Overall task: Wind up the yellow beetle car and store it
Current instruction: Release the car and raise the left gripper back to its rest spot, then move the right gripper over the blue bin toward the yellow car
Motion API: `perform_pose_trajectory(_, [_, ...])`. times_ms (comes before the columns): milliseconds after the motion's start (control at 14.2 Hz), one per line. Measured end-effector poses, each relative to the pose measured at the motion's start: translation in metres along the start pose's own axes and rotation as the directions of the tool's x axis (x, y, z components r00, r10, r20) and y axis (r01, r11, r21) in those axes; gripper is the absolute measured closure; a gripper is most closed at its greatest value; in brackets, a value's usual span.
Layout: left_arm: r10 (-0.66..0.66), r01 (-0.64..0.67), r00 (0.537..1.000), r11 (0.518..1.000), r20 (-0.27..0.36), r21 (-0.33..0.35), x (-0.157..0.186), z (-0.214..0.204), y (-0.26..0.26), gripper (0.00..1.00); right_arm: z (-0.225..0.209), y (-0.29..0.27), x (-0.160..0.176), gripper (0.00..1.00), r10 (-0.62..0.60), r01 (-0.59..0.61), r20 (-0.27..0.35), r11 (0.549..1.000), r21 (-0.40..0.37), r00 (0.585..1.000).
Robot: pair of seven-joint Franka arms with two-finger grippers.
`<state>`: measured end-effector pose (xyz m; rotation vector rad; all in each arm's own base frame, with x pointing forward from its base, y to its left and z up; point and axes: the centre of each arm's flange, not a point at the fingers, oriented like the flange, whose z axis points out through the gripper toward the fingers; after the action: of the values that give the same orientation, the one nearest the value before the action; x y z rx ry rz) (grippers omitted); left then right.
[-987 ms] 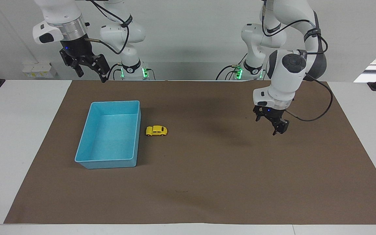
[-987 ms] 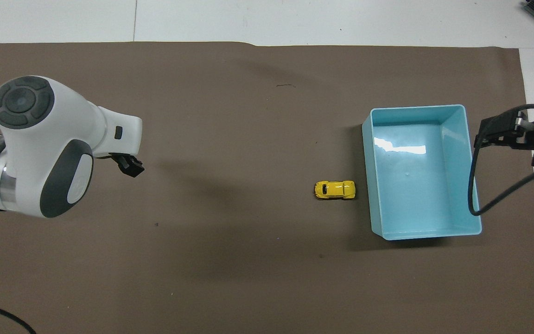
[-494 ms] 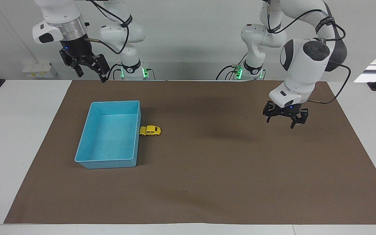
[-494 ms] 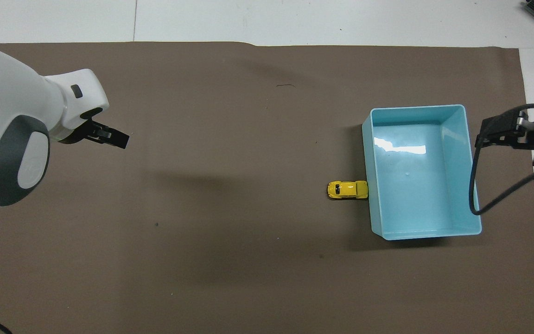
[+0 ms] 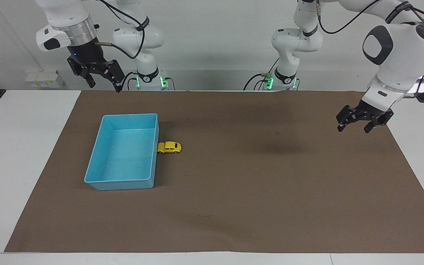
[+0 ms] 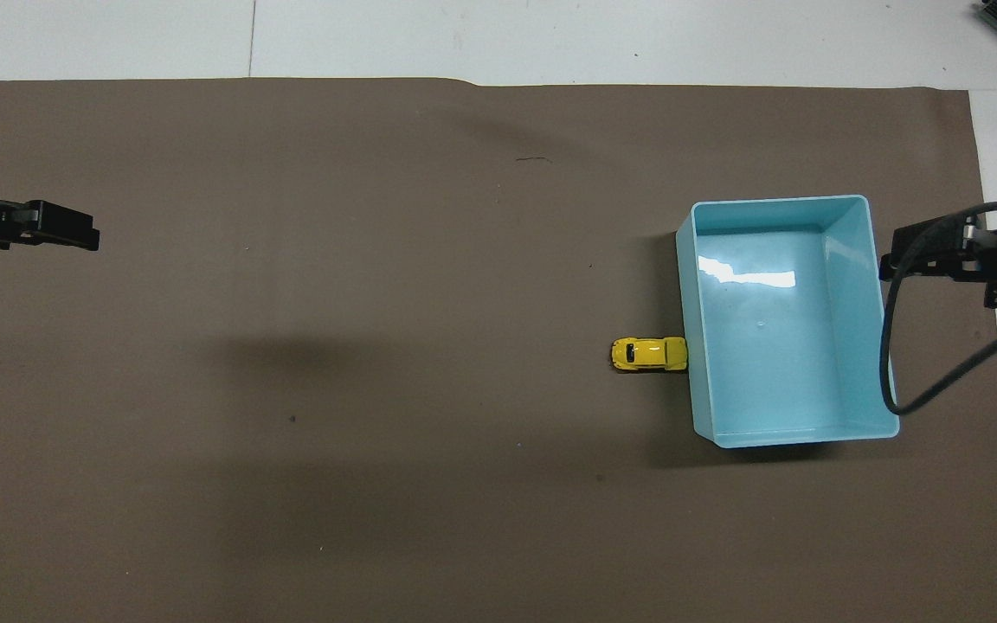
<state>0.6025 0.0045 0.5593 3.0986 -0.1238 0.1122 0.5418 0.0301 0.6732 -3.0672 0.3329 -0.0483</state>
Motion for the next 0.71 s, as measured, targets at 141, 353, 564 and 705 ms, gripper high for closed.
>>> perform_pose_trajectory(141, [-0.008,0.008,1.000,1.000,0.003,-0.005,0.000,-0.005,-0.002,0.00,0.000,-0.001,-0.001,0.00,-0.127,0.127,0.002,0.992,0.005,0.992])
perform_pose_trajectory(353, [-0.002,0.002,0.998,1.000,0.059,-0.013,-0.008,-0.030,0.003,0.00,0.001,-0.002,-0.003,0.00,-0.308,0.308,0.006,0.951,0.007,0.951])
perform_pose_trajectory(564, [0.027,-0.025,0.995,0.999,0.092,-0.023,-0.017,-0.047,0.019,0.00,0.004,-0.006,-0.010,0.00,-0.473,0.473,0.014,0.881,0.010,0.881])
perform_pose_trajectory(705, [0.032,-0.029,0.994,0.999,0.101,-0.027,-0.021,-0.050,0.021,0.00,0.006,-0.007,-0.016,0.00,-0.597,0.597,0.020,0.802,0.016,0.802])
